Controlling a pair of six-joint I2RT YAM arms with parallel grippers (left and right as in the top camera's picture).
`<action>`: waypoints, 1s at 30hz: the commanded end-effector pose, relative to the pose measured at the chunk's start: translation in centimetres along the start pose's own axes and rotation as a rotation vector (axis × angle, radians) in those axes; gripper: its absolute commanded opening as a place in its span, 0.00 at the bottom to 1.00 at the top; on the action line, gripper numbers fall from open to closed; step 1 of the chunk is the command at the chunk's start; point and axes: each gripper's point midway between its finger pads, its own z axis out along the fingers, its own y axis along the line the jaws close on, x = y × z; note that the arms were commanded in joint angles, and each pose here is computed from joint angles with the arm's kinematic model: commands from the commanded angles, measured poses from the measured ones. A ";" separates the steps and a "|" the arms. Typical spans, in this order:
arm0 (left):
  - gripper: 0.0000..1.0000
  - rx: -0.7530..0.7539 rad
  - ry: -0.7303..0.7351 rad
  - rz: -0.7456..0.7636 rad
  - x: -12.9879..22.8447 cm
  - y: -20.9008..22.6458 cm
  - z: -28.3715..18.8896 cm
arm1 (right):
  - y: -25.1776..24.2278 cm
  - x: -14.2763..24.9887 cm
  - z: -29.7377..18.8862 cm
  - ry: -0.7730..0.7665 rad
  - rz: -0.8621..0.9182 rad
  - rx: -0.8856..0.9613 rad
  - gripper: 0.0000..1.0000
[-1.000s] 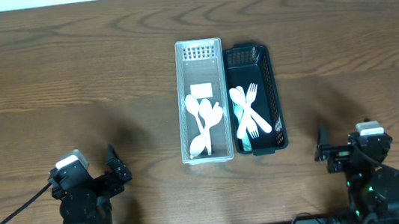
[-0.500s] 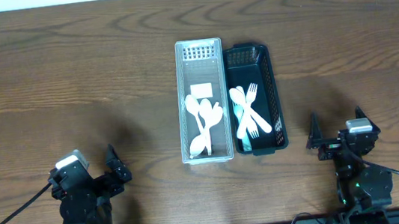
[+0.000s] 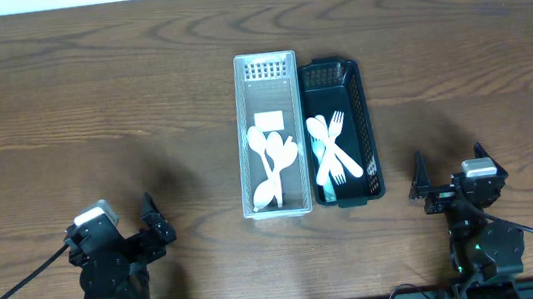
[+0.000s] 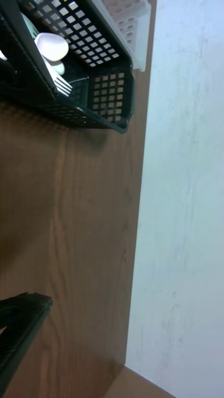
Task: Pack container
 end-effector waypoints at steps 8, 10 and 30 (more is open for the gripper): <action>0.98 0.004 -0.008 0.018 -0.1 -0.1 -0.1 | 0.3 0.2 0.0 0.004 -0.011 -0.015 0.99; 0.98 -0.017 0.002 0.038 0.2 0.4 -0.1 | 0.3 0.2 0.0 0.004 -0.011 -0.015 0.99; 0.98 0.177 -0.217 0.341 1.2 -2.8 2.0 | 0.3 0.2 0.0 0.004 -0.011 -0.015 0.99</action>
